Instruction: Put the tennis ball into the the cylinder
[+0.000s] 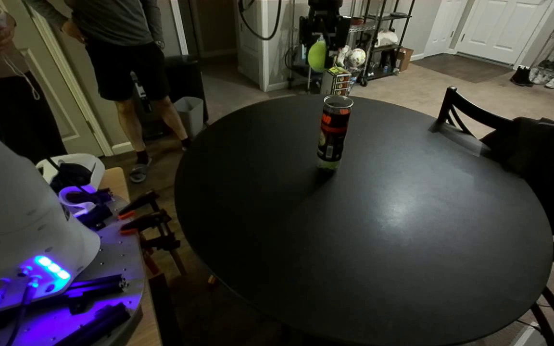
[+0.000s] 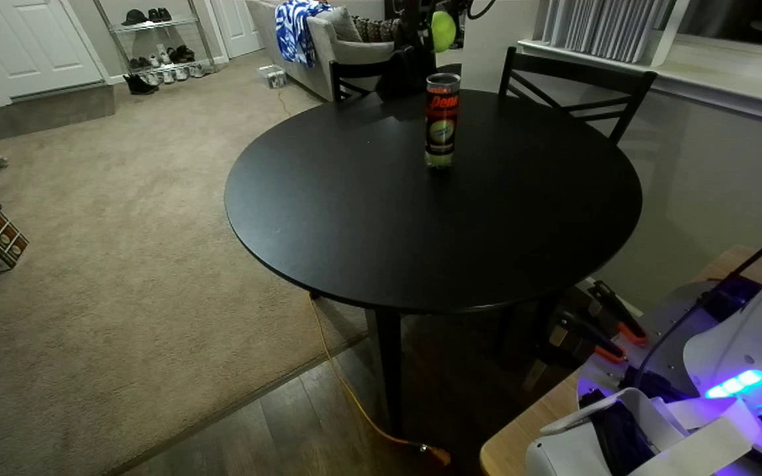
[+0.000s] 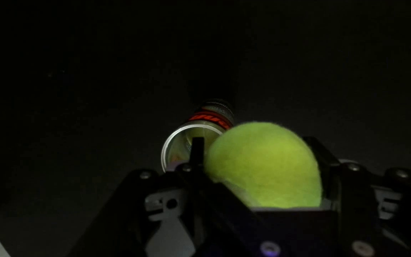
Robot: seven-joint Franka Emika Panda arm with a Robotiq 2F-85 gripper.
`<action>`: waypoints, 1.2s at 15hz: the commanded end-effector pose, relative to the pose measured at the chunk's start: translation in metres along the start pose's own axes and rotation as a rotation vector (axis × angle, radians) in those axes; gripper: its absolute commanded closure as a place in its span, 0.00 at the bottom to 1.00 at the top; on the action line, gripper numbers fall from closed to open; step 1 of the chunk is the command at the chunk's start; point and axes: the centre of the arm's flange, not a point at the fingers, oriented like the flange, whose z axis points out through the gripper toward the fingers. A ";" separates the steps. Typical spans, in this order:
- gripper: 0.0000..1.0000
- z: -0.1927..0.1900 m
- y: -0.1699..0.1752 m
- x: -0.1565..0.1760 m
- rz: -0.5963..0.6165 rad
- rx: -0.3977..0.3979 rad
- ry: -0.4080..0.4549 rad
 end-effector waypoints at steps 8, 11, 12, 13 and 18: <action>0.57 0.015 0.022 0.028 -0.082 0.042 -0.066; 0.57 0.023 0.027 0.028 -0.082 0.057 -0.066; 0.57 0.026 0.028 0.028 -0.082 0.062 -0.067; 0.57 0.028 0.029 0.028 -0.081 0.067 -0.071; 0.57 0.035 0.040 0.031 -0.087 0.085 -0.075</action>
